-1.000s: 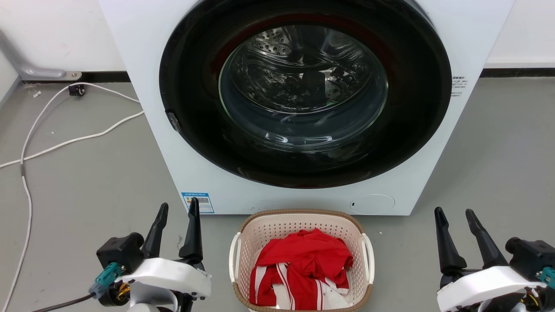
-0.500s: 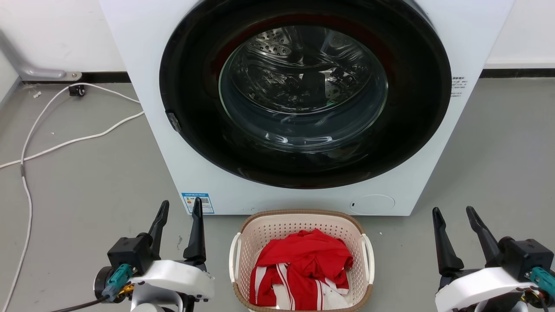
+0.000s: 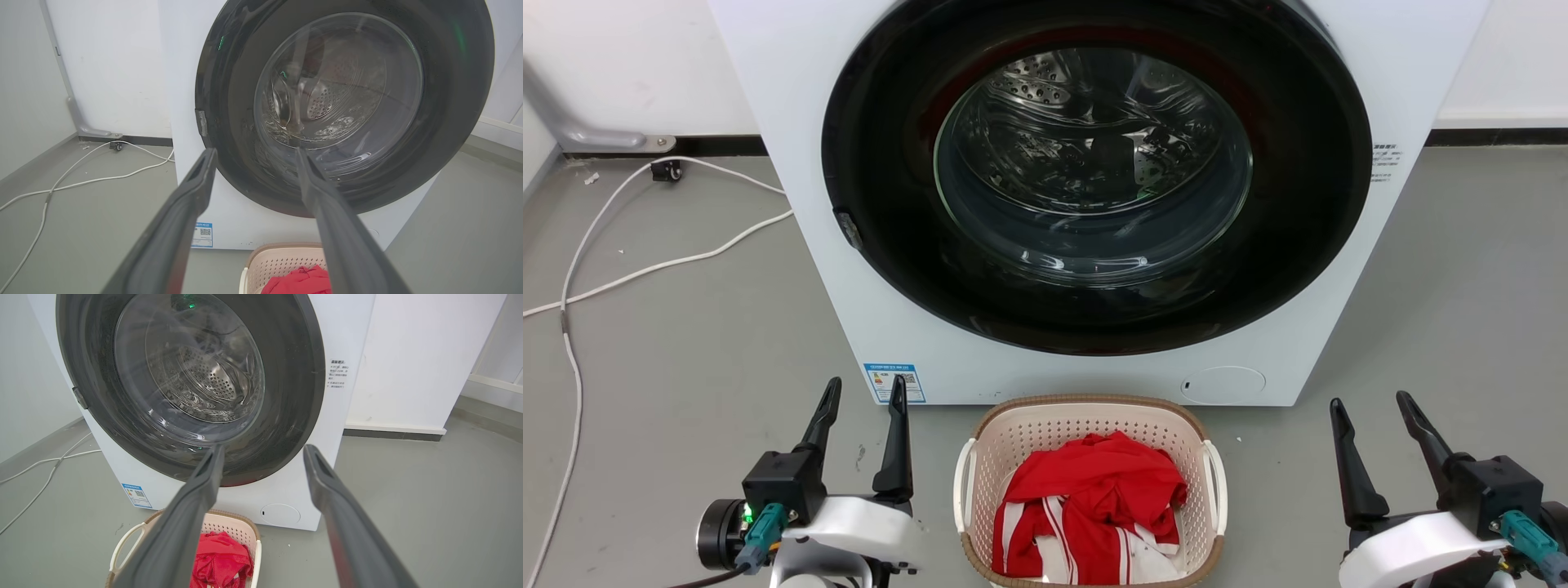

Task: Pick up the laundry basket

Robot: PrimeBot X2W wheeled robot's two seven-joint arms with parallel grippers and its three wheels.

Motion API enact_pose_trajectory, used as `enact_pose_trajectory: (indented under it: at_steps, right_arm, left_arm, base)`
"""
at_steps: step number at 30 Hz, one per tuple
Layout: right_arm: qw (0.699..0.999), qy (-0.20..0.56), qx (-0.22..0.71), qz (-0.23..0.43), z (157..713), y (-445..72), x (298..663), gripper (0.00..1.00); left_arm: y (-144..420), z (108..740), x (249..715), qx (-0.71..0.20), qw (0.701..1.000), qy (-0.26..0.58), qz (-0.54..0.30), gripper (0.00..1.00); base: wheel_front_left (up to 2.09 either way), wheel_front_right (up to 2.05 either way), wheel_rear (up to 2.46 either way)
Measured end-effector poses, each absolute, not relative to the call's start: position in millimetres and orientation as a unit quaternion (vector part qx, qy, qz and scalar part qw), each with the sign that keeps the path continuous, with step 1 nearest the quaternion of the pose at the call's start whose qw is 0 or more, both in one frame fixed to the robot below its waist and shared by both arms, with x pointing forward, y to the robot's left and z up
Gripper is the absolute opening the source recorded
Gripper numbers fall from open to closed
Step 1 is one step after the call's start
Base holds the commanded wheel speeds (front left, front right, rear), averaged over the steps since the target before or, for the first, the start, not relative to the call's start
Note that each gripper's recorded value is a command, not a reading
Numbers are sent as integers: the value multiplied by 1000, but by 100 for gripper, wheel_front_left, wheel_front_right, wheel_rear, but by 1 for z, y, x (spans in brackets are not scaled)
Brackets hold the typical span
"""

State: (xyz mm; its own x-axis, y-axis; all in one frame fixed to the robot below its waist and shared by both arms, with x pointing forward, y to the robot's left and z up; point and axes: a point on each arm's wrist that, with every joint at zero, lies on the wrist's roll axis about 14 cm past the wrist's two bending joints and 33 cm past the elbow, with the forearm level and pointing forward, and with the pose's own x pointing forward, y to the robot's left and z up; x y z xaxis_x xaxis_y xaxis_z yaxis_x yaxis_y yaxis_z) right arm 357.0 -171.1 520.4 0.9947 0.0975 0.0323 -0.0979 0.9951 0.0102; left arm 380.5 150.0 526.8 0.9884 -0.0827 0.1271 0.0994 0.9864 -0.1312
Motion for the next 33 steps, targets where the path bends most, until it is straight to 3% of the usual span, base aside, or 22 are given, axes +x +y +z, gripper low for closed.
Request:
enact_pose_trajectory:
  at_steps: [13, 33]
  right_arm:
    - [998, -23, -40, 53, 522, -170, 357, 100]
    - [998, -14, -30, 54, 517, -169, 358, 100]
  left_arm:
    - [147, 524, 380, -26, 996, -65, -51, 100]
    - [153, 518, 379, -27, 997, -56, -41, 100]
  base:
    - [0, 0, 0]
    - [0, 0, 0]
